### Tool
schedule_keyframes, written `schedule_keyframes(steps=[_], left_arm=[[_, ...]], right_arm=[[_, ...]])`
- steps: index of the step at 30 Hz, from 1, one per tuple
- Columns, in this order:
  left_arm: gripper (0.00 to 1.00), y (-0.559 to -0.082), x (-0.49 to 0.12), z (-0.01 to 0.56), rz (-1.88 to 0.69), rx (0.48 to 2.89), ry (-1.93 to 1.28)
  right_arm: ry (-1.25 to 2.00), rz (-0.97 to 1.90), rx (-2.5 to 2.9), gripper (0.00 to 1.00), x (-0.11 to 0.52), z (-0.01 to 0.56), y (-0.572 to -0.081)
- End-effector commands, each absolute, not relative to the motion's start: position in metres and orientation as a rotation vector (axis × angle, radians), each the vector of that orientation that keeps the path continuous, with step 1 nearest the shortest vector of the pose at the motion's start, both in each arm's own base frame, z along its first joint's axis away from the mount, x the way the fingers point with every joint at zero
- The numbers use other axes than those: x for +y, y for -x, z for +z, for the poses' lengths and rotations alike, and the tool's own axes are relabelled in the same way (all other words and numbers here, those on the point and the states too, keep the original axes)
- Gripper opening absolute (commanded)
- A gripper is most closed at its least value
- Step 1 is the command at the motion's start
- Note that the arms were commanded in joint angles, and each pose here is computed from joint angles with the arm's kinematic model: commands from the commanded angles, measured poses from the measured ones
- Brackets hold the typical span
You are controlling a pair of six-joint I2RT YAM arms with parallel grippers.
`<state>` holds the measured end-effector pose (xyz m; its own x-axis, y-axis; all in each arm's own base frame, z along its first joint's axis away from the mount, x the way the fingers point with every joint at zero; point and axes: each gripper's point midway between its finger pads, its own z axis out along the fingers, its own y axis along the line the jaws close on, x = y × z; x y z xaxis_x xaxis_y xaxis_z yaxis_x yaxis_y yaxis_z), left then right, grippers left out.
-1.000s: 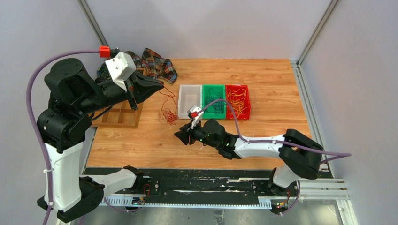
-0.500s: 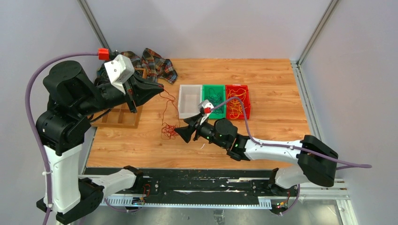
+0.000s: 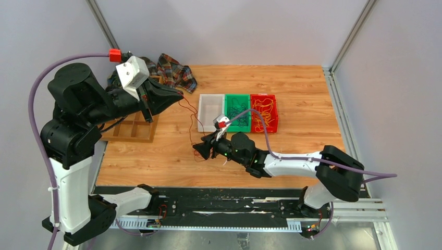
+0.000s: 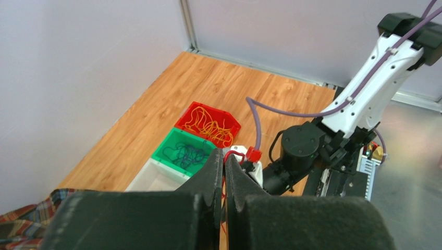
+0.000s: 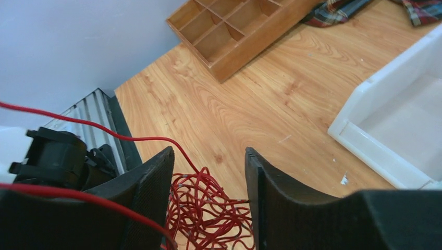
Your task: Untangle the cables
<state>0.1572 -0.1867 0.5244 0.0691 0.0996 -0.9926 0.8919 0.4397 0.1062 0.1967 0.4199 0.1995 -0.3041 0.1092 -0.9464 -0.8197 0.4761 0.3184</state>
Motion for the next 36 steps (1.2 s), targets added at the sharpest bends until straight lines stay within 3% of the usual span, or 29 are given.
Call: schedule_keyframes(steps=[1,8,17,28,36], left_arm=[[0.00,-0.143,-0.187,0.540,-0.788,1.318,-0.982],[0.00,-0.131,-0.184,0.551,-0.776,1.262,-1.000],[0.00,-0.131,-0.170,0.590,-0.648,1.152,-0.955],[0.00,-0.141,-0.124,0.655,-0.359,1.004,-0.719],[0.01,-0.151,-0.129,0.625,-0.356,1.056,-0.758]], right_arm=[[0.571,1.012,1.611,0.49,0.425,0.203,-0.207],[0.533,1.044,1.662,0.43,0.428,0.180,-0.218],[0.518,0.934,1.810,0.44,0.420,0.118,-0.225],[0.469,0.852,1.899,0.44,0.389,0.088,-0.216],[0.412,0.847,1.861,0.42,0.369,0.107,-0.215]])
